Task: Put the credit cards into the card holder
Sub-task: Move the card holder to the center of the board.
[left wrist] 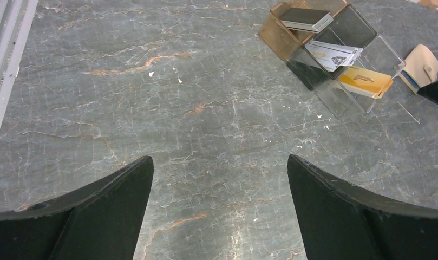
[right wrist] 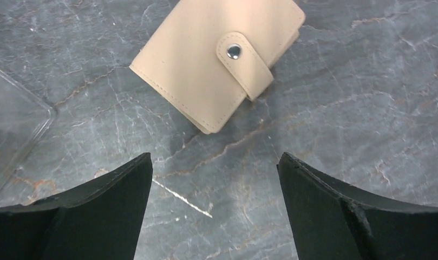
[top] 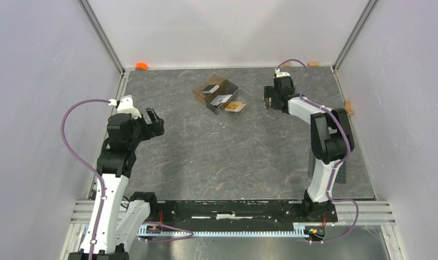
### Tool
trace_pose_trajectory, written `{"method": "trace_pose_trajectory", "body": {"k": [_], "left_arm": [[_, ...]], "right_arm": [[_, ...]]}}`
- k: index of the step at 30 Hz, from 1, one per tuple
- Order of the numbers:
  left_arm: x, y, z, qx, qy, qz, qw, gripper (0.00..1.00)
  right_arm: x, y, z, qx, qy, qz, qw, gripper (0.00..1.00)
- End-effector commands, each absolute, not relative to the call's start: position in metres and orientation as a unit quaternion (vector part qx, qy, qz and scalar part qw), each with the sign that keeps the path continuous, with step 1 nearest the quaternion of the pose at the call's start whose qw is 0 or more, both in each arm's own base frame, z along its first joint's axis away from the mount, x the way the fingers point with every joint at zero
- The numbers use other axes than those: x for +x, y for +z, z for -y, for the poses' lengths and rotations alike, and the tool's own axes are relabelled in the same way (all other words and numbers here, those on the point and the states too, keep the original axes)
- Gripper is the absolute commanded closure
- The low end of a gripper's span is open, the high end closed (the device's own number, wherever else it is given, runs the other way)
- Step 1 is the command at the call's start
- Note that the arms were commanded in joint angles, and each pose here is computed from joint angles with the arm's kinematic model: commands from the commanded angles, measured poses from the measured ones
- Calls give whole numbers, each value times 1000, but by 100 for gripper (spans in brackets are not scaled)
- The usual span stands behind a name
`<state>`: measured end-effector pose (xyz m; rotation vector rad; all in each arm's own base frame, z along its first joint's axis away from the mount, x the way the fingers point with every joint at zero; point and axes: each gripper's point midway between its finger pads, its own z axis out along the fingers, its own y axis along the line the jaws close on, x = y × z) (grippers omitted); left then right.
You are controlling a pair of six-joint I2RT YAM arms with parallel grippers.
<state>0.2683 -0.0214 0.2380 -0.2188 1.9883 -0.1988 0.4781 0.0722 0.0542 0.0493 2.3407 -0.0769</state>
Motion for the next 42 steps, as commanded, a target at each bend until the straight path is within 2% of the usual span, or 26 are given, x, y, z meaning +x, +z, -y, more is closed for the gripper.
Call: {"method": "trace_pose_trajectory", "body": {"k": [1,12,17,30,33,34,41,42], "left_arm": [[267,242,25,-76,-86,-830,545,0],[267,242,25,-75,-86,-831,545,0],[267,242,25,-76,-86,-831,545,0],[266,241,29,-65,-94,-831,544,0],[266,238,35,-53,-104,-833,540,0],[267,237,37,-49,-108,-835,538,0],[268,229,55,-20,-147,-841,521,0],[268,229,58,-17,-153,-840,519,0]], "right_arm": [[498,55,-70,4,-75,-920,385,10],[524,35,-76,-13,-108,-923,369,21],[522,24,-75,1,-109,-928,355,31],[512,18,-66,24,-75,-933,351,81],[506,22,-68,11,-61,-931,360,98],[501,22,-69,6,-58,-931,362,100],[471,51,-68,1,-29,-914,404,100],[473,57,-64,10,-31,-912,408,95]]}}
